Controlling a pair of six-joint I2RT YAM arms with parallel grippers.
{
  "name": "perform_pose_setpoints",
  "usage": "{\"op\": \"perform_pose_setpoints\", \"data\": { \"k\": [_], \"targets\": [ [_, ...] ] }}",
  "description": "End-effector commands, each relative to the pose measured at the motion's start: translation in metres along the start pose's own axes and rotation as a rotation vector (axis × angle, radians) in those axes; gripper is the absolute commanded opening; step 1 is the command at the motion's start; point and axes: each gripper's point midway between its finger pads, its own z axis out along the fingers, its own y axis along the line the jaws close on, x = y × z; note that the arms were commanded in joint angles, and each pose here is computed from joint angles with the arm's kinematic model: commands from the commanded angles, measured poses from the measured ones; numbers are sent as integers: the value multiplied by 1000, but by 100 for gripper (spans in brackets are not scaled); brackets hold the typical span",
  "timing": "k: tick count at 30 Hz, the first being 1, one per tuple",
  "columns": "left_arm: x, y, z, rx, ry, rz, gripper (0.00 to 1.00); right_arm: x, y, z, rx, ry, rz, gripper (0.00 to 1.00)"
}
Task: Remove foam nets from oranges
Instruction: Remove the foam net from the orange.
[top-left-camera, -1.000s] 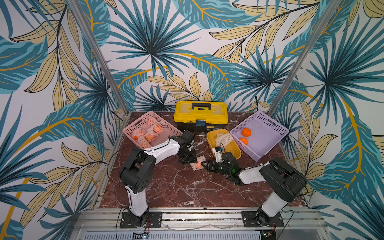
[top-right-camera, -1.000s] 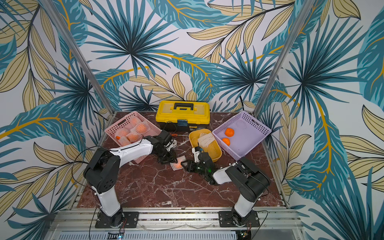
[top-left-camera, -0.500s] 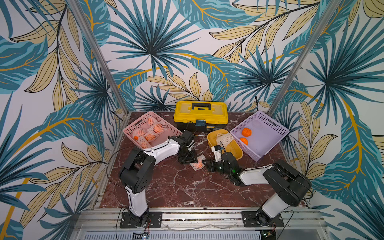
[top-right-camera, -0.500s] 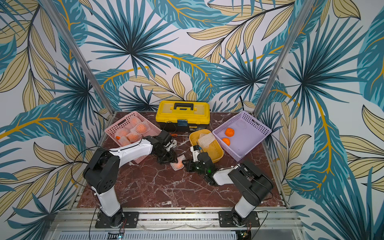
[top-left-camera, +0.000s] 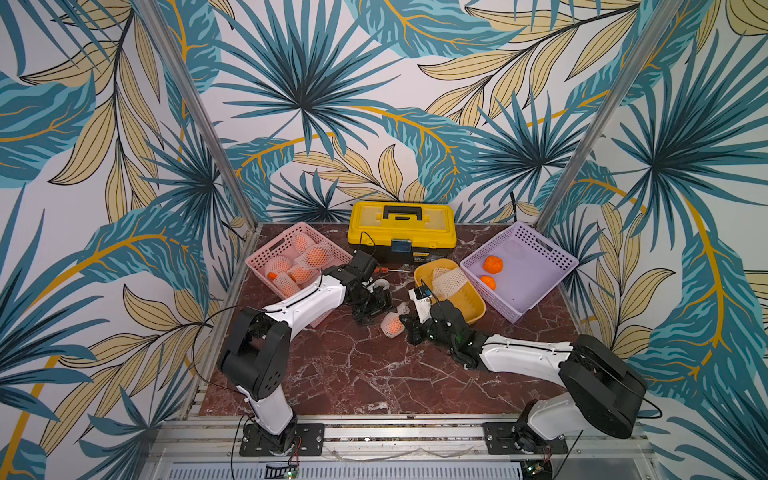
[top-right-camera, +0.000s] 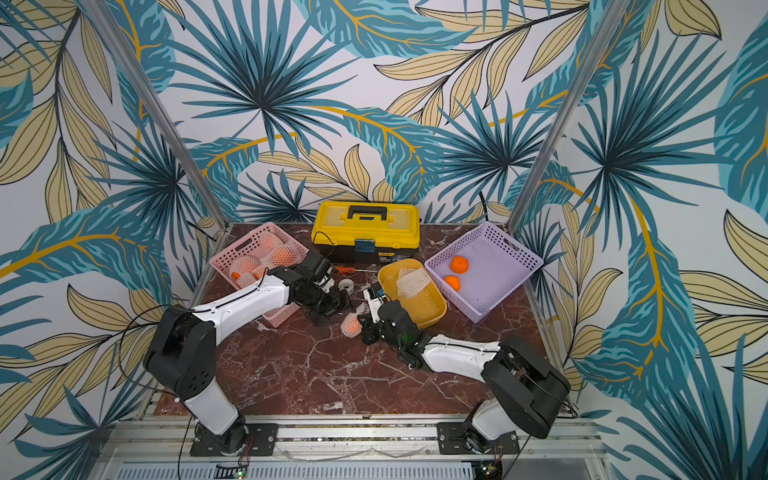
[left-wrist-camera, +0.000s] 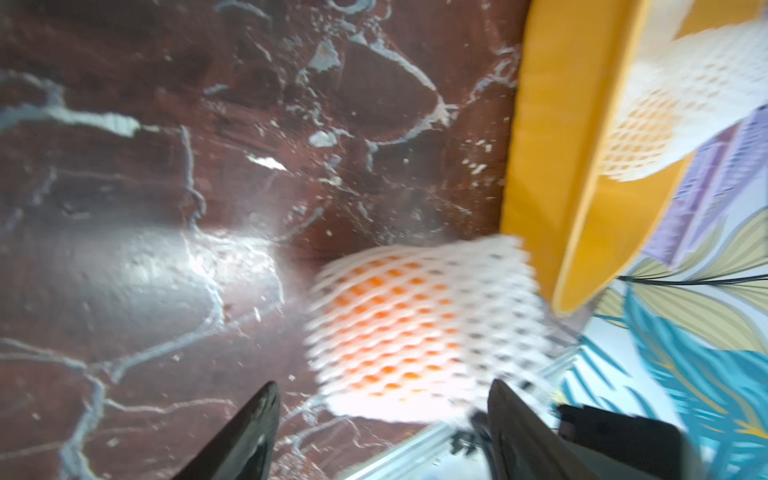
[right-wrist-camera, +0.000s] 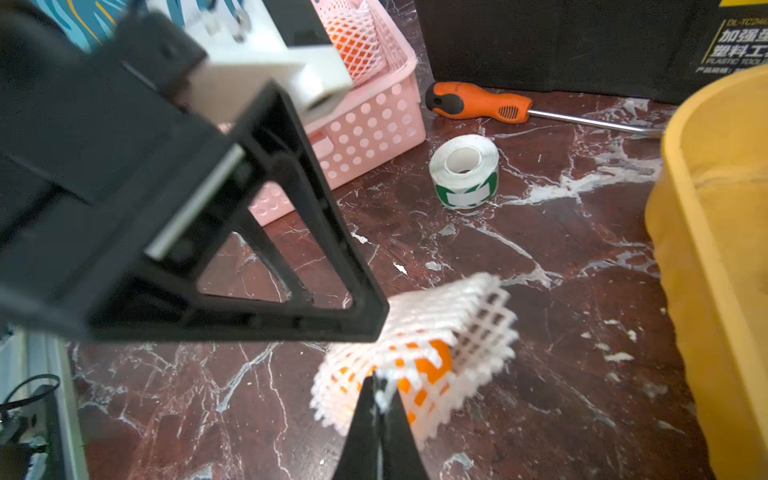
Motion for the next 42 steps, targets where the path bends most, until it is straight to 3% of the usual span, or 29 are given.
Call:
{"op": "perform_pose_setpoints", "data": {
  "k": [1,5,12,27,35,42],
  "targets": [
    [5,-21,-14,107,-4,-75,84,15,-14,6,84,56,-108,0],
    [11,-32,-6,158,65,-104,89,25,-8,11,94,80,-191,1],
    [19,-13,16,109,135,-207,92,32,7,15,95,76,-332,0],
    [13,-23,32,131,207,-177,92,43,37,14,-8,45,-456,0],
    [12,-6,35,59,178,-178,77,47,40,16,-17,61,-484,0],
    [9,-2,30,31,143,-152,53,49,40,18,-14,70,-470,3]
  ]
}}
